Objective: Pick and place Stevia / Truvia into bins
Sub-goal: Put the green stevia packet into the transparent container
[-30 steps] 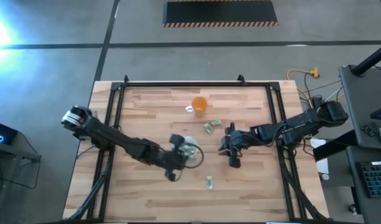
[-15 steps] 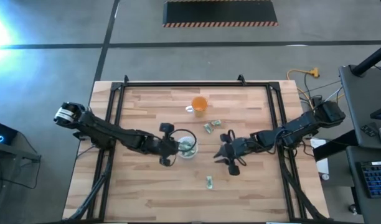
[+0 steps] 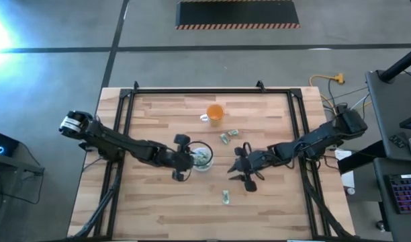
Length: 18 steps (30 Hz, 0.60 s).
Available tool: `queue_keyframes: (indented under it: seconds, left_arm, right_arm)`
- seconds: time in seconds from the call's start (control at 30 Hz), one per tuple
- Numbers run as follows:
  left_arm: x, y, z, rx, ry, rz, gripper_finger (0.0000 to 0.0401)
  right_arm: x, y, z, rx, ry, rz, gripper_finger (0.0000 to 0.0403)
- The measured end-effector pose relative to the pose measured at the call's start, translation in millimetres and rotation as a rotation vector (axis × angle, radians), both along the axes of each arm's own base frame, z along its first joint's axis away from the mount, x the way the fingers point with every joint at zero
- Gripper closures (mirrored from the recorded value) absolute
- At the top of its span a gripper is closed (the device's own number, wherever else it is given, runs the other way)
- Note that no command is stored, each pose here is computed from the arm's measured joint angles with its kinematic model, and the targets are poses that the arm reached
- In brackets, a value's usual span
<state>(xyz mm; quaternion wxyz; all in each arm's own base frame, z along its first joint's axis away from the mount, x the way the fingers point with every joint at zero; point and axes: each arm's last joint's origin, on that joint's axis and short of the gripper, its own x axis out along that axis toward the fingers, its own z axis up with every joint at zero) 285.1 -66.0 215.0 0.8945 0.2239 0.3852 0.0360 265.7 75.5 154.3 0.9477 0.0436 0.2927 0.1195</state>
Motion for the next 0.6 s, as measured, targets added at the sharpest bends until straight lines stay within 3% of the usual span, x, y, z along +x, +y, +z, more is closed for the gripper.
queue_keyframes:
  seconds: [0.2, 0.4, 0.6]
  left_arm:
    - [-14.2, 1.9, 17.9, -0.028, -0.015, 0.018, 0.0218]
    - [-41.3, 9.6, 35.0, -0.081, -0.029, 0.093, 0.0216]
    - [-61.9, 15.2, 46.9, -0.127, -0.129, 0.135, 0.0216]
  right_arm:
    - [9.6, 18.7, -22.2, 0.057, -0.025, 0.11, 0.0268]
    - [18.3, 34.5, -45.9, 0.078, 0.028, 0.135, 0.0275]
    - [27.9, 41.0, -64.5, 0.061, 0.089, 0.14, 0.0272]
